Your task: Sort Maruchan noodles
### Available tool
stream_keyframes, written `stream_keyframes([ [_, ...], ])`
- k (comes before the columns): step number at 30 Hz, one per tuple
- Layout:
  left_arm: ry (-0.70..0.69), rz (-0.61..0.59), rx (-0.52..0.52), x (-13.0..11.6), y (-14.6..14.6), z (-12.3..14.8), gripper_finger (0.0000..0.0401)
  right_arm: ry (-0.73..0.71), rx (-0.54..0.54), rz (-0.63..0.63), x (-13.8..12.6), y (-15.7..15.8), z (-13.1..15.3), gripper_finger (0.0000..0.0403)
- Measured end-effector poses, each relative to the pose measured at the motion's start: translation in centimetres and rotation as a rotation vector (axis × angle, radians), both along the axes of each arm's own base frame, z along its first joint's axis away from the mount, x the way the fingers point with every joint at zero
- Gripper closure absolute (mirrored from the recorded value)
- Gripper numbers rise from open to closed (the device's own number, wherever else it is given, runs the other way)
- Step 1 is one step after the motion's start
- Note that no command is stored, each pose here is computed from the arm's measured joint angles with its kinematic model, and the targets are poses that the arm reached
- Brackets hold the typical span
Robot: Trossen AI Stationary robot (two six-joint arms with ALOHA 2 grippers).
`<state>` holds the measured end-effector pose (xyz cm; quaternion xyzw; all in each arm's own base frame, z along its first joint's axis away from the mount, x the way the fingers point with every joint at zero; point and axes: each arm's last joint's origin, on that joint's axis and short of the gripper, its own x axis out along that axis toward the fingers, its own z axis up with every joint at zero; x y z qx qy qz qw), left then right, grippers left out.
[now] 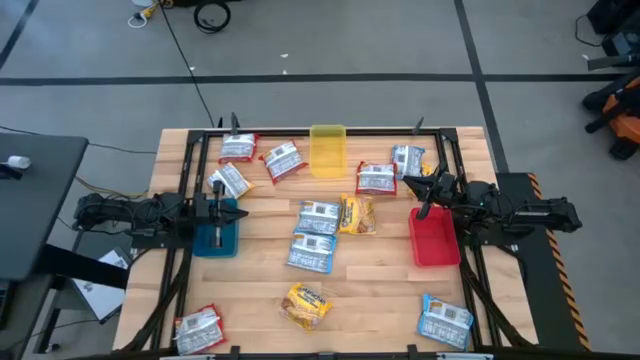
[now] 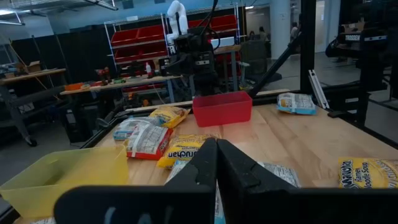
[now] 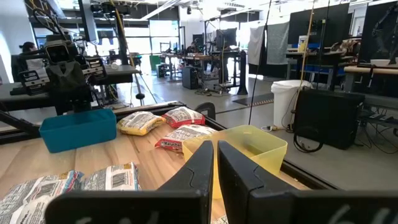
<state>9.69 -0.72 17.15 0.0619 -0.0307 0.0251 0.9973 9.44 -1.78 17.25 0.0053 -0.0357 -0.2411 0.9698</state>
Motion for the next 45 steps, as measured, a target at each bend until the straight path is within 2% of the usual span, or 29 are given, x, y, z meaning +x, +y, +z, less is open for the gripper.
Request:
stream_keyframes([
  [6,-0.001,-0.001,-0.003,0.0,0.0,0.0,0.0392,0.000,0.000,0.000,0.0,0.0,0.0,0.0374],
  [10,-0.013,-0.007,-0.111,0.0,0.0,0.1,0.0392,-0.001,0.000,0.000,0.0,0.0,0.0,0.0374],
  [14,-0.133,-0.019,-0.127,-0.2,0.0,1.2,0.0392,-0.001,0.000,0.000,0.0,0.0,0.0,0.0374],
  [19,-0.176,-0.172,-0.236,-0.4,-0.6,3.1,0.0392,0.000,0.000,0.000,0.0,0.0,0.0,0.0374],
  [21,-0.156,-0.196,-0.240,-0.3,-0.9,4.3,0.0392,0.000,0.000,0.000,0.0,0.0,0.0,0.0374],
  [26,0.058,-0.172,-0.221,1.6,-2.3,5.3,0.0392,0.000,0.000,0.000,0.0,0.0,0.0,0.0374],
  [30,0.273,-0.169,-0.289,3.7,-4.3,6.0,0.0392,0.000,0.000,0.000,0.0,0.0,0.0,0.0374],
  [35,0.666,-0.142,-0.497,4.9,-7.4,8.8,0.0392,0.000,0.000,0.000,0.0,0.0,0.0,0.0374],
  [40,1.085,-0.072,-0.695,4.5,-10.7,11.9,0.0387,0.000,0.000,0.000,0.0,0.0,0.0,0.0374],
  [43,1.305,-0.020,-0.752,4.0,-12.4,12.4,0.0371,0.000,0.000,0.000,0.0,0.0,0.0,0.0374],
  [45,1.435,0.056,-0.835,3.6,-13.5,12.0,0.0352,0.000,0.000,0.000,0.0,0.0,0.0,0.0374],
])
